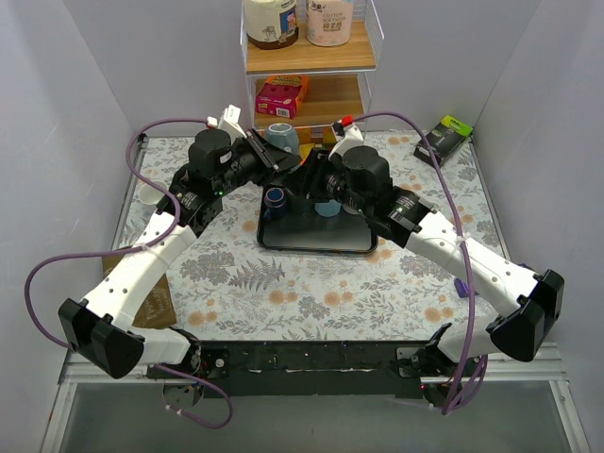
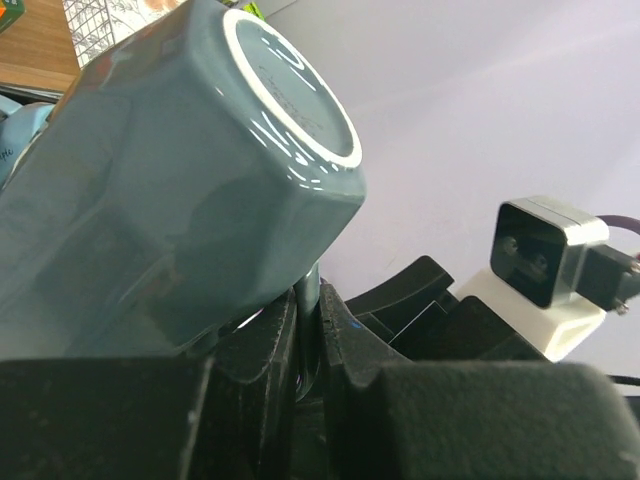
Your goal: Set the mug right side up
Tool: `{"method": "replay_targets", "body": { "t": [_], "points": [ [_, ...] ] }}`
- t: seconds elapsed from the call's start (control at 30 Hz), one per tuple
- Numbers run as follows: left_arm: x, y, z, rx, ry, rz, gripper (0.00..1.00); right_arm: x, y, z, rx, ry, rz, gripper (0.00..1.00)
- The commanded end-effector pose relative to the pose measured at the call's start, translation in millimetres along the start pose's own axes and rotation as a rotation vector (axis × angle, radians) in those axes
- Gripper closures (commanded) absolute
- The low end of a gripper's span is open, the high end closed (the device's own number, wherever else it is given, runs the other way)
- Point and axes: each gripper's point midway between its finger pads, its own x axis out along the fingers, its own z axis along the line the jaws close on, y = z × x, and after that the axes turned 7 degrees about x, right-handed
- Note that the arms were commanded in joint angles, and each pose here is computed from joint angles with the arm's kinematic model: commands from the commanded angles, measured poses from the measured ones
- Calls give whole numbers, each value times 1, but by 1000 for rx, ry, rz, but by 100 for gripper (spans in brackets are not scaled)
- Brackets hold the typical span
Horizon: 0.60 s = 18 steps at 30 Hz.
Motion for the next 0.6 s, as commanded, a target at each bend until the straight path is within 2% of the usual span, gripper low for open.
{"method": "replay_targets", "body": {
  "t": [0.0,0.13,0.27,0.4,0.57],
  "points": [
    [-19,-7,-25,54,84,-22,100,-10,-63,-12,111,35,-194,47],
    [-17,-6,-23,54,82,-16,100,-7,-62,-20,117,81,-197,47],
    [-14,-3,-20,45,74,-8,100,-5,-67,-26,96,114,-218,53],
    [-9,-1,-19,29,67,12,100,-3,-71,-24,9,111,-236,58],
    [-4,-1,-17,26,45,27,100,-1,-68,-18,-102,98,-241,57]
  ]
}}
